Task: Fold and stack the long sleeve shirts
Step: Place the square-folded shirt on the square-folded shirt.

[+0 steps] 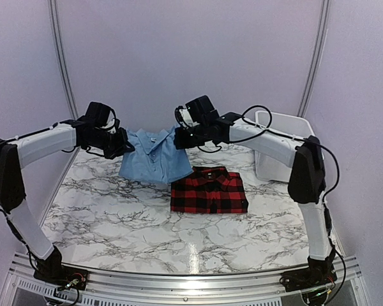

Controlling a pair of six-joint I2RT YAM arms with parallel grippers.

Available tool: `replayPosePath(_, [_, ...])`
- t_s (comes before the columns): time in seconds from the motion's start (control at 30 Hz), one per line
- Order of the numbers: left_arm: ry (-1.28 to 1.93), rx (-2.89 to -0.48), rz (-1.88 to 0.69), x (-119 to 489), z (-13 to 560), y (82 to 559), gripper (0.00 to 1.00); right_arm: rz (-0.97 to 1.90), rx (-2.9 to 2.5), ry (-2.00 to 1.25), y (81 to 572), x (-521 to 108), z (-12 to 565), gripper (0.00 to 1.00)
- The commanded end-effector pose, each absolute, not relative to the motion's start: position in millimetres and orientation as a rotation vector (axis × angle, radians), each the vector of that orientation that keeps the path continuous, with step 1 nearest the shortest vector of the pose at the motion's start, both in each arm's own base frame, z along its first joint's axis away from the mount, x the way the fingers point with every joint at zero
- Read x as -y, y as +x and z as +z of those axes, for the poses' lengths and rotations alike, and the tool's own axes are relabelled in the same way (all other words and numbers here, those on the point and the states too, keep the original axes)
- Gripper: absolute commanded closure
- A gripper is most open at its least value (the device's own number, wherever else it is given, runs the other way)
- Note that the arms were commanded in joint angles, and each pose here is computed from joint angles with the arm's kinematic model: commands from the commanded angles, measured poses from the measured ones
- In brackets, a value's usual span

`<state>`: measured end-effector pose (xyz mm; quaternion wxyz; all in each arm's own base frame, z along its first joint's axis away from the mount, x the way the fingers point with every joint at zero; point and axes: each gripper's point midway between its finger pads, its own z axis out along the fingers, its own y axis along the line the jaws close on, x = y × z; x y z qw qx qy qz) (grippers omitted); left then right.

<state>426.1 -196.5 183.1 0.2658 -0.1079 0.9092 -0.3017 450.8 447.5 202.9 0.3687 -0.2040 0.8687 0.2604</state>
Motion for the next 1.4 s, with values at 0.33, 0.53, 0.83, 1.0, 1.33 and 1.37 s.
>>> replayPosePath(0.33, [-0.125,-2.428,-1.016,336.2,195.1,384.5,1.00,0.340,-2.327,-0.340,391.2,-286.2,193.5,1.00])
replayPosePath(0.53, [-0.071,-2.461,-1.067,382.9,175.7,369.2,1.00,0.265,-2.367,-0.266,383.9,-240.2,177.6,1.00])
replayPosePath(0.83, [-0.054,-2.486,-1.017,399.8,150.6,378.0,1.00,0.240,-2.400,-0.236,388.7,-211.7,157.8,1.00])
replayPosePath(1.0, [-0.062,-2.518,-0.951,395.3,128.6,380.9,1.00,0.242,-2.439,-0.253,389.0,-214.4,136.1,1.00])
replayPosePath(1.33, [-0.128,-2.568,-0.801,366.4,92.0,379.1,1.00,0.200,-2.526,-0.233,381.1,-200.9,82.4,0.90])
replayPosePath(1.37, [-0.122,-2.581,-0.807,367.2,87.9,378.1,1.00,0.178,-2.523,-0.223,382.1,-196.7,81.9,0.82])
